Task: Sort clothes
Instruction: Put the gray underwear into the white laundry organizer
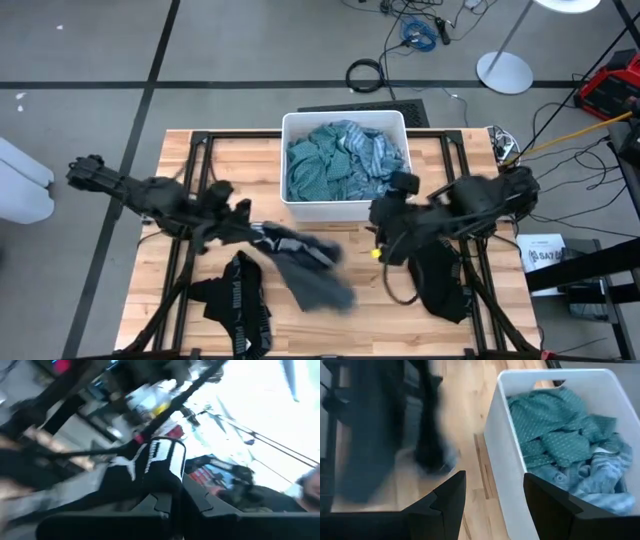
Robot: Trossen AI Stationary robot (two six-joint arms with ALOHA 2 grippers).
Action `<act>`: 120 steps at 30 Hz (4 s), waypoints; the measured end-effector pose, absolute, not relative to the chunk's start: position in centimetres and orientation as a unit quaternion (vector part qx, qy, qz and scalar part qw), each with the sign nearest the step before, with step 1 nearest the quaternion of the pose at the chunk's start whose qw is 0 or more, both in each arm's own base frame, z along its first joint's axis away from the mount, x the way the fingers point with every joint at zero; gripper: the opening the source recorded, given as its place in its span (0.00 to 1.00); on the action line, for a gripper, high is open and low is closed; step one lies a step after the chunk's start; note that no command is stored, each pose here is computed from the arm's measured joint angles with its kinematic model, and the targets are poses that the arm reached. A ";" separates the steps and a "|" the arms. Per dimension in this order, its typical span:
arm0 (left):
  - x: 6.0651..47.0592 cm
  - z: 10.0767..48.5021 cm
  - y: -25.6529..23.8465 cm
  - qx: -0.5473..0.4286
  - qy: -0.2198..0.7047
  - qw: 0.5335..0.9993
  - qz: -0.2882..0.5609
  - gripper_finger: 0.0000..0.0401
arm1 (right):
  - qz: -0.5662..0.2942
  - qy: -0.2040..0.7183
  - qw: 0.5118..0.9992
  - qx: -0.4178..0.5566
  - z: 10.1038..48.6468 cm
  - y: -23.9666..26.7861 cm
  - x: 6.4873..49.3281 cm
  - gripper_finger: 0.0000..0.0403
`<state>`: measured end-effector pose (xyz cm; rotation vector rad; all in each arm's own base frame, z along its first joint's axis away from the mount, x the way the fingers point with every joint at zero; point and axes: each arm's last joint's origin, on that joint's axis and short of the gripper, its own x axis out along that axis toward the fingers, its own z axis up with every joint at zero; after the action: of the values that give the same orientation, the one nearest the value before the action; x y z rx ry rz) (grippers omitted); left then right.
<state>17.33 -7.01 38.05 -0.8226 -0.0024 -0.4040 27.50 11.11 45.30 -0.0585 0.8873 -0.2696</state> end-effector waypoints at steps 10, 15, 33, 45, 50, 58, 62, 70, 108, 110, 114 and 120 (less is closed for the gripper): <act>16.8 38.1 -7.8 -0.368 -0.013 0.911 -0.186 0.02 | -0.007 0.474 0.881 -0.007 35.4 12.1 30.7 0.46; 17.0 38.0 -7.8 -0.370 -0.015 0.913 -0.170 0.02 | 0.037 0.419 0.906 0.050 30.6 11.3 31.0 0.46; 17.5 37.7 -8.0 -0.382 -0.010 0.910 -0.162 0.03 | 0.042 0.297 0.954 -0.018 23.8 10.2 31.4 0.46; 17.5 37.7 -8.0 -0.370 -0.011 0.914 -0.163 0.03 | 0.046 0.295 0.954 -0.029 23.8 10.2 31.4 0.46; 17.5 37.7 -8.0 -0.370 -0.011 0.915 -0.163 0.03 | 0.028 0.298 0.954 0.023 23.8 10.1 31.5 0.46; 17.4 38.0 -8.1 -0.376 -0.019 0.908 -0.184 0.03 | 0.013 0.297 0.954 0.042 23.8 9.6 31.6 0.46; 17.3 38.4 -8.1 -0.377 -0.039 0.905 -0.194 0.03 | 0.004 0.299 0.953 0.044 23.3 9.3 32.1 0.46; 17.8 38.1 -8.3 -0.374 -0.032 0.907 -0.193 0.03 | 0.070 0.171 0.974 0.132 20.9 10.3 36.5 0.32; 18.3 37.5 -8.9 -0.375 0.006 0.899 -0.224 0.03 | 0.038 0.345 0.933 0.094 24.6 10.0 36.5 0.64; 18.3 37.5 -8.9 -0.375 0.006 0.899 -0.224 0.03 | 0.032 0.348 0.932 0.100 24.2 9.7 36.8 0.66; 18.3 37.5 -8.9 -0.374 0.009 0.897 -0.233 0.03 | 0.012 0.359 0.927 0.102 23.0 8.6 37.5 0.68; 18.3 37.5 -9.0 -0.383 0.021 0.889 -0.250 0.03 | 0.002 0.360 0.927 0.104 22.9 7.7 37.8 0.67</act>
<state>18.25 -9.01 37.47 -0.7959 0.0437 -0.5203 37.77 7.71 22.87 0.2131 0.7383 0.0038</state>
